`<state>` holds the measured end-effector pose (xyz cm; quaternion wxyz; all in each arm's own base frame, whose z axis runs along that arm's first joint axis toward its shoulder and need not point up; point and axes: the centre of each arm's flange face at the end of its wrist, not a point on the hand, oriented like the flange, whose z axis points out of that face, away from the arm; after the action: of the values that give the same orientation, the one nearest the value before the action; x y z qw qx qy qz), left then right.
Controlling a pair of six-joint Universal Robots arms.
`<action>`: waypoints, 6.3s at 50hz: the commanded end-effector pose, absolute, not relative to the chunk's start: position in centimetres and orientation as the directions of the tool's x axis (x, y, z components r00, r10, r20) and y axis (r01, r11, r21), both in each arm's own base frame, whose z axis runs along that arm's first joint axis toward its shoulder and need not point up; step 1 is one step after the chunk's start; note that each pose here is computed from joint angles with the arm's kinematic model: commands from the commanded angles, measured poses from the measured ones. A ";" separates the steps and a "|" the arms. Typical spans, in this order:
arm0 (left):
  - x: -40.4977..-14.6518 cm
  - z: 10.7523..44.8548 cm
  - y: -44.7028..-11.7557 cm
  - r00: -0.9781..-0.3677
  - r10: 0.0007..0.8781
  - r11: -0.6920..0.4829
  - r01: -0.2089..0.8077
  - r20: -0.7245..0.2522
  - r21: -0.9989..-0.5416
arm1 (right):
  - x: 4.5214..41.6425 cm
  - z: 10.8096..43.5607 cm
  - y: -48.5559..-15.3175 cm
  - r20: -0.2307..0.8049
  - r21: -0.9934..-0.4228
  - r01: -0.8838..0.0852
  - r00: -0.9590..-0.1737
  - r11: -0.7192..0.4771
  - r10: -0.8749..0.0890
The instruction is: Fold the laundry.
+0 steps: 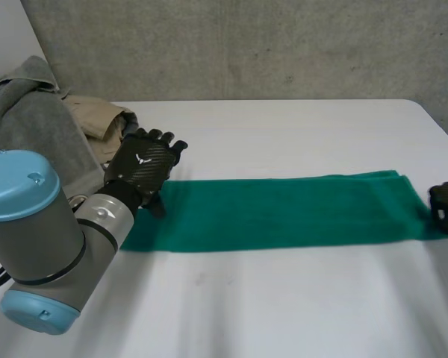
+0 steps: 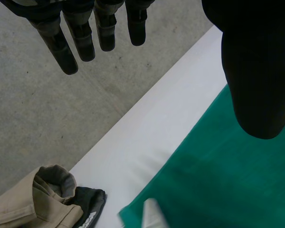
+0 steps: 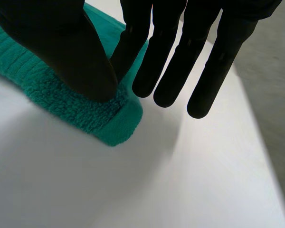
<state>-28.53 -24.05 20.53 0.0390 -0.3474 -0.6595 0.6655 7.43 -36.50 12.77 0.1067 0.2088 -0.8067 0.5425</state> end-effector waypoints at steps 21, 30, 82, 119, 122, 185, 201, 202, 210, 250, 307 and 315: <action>-27.9 22.1 -23.7 -0.772 0.482 -0.153 0.390 -0.413 -0.908 | 30.2 19.3 -27.5 0.823 -0.566 -0.533 -0.404 -0.628 -0.399; -28.1 22.3 -23.8 -0.773 0.482 -0.164 0.384 -0.414 -0.909 | 37.0 12.1 -18.9 0.852 -0.504 -0.421 -0.100 -0.755 -0.513; -30.4 23.4 -23.6 -0.765 0.502 -0.225 0.334 -0.403 -0.915 | 35.3 15.7 -18.2 0.560 -0.822 -0.323 -0.310 -0.469 -0.769; -32.8 21.9 -23.3 -0.770 0.583 -0.139 0.220 -0.259 -0.966 | 19.6 12.6 -29.2 0.279 -0.866 -0.457 -0.778 0.203 -0.563; -32.8 21.8 -23.2 -0.768 0.586 -0.135 0.222 -0.258 -0.966 | 19.6 12.4 -29.4 0.276 -0.868 -0.454 -0.779 0.201 -0.563; -35.3 12.5 -22.2 -0.810 0.574 0.357 0.383 -0.123 -0.852 | 32.1 13.9 -28.0 -0.059 -0.842 -0.341 -0.712 0.418 -0.699; -34.7 22.1 -23.0 -0.824 0.560 0.182 0.226 -0.088 -0.957 | 29.6 18.2 -27.8 0.222 -0.911 -0.382 -0.775 0.158 -0.592; -34.7 22.8 -23.0 -0.820 0.566 0.165 0.212 -0.083 -0.963 | 29.4 18.3 -27.6 0.225 -0.914 -0.377 -0.780 0.152 -0.584; -34.2 27.2 -24.6 -0.740 0.669 0.025 0.120 -0.073 -0.992 | 27.4 16.4 -25.3 0.185 -0.900 -0.366 -0.814 0.237 -0.551; -35.9 28.4 -19.8 -0.214 0.977 -0.002 0.084 -0.020 -0.996 | 29.1 13.0 -30.1 0.037 -0.963 -0.172 -0.848 0.209 -0.528; -34.8 32.4 -24.8 -0.658 0.745 -0.160 -0.016 -0.110 -0.987 | 8.5 24.1 -48.6 0.355 -0.928 -0.354 -0.935 -0.114 0.018; -25.5 31.7 -36.6 -0.945 0.298 -0.198 0.079 -0.136 -0.977 | 17.4 25.4 -37.2 0.407 -0.890 -0.341 -0.894 -0.303 -0.186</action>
<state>-32.17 -28.75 33.02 0.2073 -0.2461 -0.5999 0.7325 10.13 -46.55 25.06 0.1114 0.1456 -0.6373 0.7485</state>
